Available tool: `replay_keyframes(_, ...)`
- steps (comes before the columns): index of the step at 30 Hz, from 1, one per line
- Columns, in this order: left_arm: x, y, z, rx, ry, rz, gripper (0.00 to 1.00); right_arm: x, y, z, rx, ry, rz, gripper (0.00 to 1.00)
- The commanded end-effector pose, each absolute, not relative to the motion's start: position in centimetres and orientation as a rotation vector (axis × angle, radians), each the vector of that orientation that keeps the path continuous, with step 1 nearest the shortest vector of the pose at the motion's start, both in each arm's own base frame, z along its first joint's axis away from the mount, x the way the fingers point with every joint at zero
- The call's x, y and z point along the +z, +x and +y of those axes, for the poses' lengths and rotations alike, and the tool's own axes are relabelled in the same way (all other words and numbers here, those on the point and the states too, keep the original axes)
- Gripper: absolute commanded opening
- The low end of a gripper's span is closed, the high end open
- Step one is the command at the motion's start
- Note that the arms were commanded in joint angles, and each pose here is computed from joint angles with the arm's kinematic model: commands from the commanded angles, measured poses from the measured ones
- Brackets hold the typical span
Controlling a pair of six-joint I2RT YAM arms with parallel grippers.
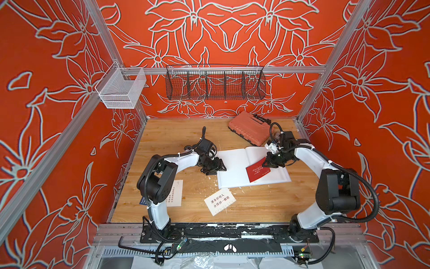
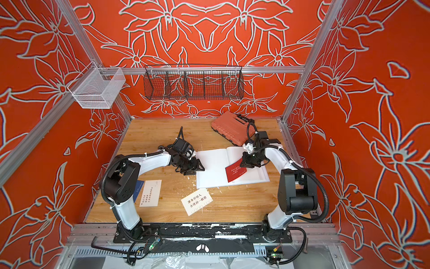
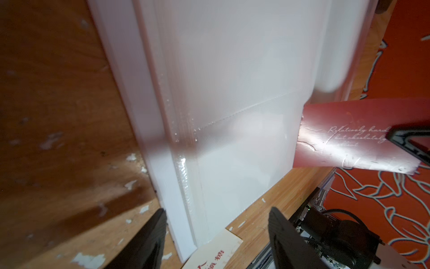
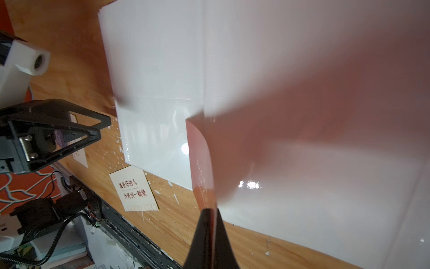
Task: Place the photos into the photo albums
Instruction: Insert the photo into the photo album.
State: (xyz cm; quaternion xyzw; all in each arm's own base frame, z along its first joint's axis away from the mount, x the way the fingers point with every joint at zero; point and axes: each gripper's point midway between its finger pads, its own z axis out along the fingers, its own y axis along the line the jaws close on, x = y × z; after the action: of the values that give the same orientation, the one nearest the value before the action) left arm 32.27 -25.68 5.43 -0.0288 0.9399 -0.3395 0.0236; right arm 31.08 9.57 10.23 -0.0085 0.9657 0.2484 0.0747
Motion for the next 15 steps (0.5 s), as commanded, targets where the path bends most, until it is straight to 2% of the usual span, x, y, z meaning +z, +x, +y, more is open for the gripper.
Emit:
replay_keyframes(1,4.6,32.5,-25.8,-1.037,-0.076,2.916,0.67,10.8,31.3,7.8,0.581,-0.041,2.904,0.00)
replay_keyframes(15,3.8,32.4,-25.8,-1.033,-0.072,2.934,0.66,11.7,33.6,6.4,0.439,-0.006,2.868,0.00)
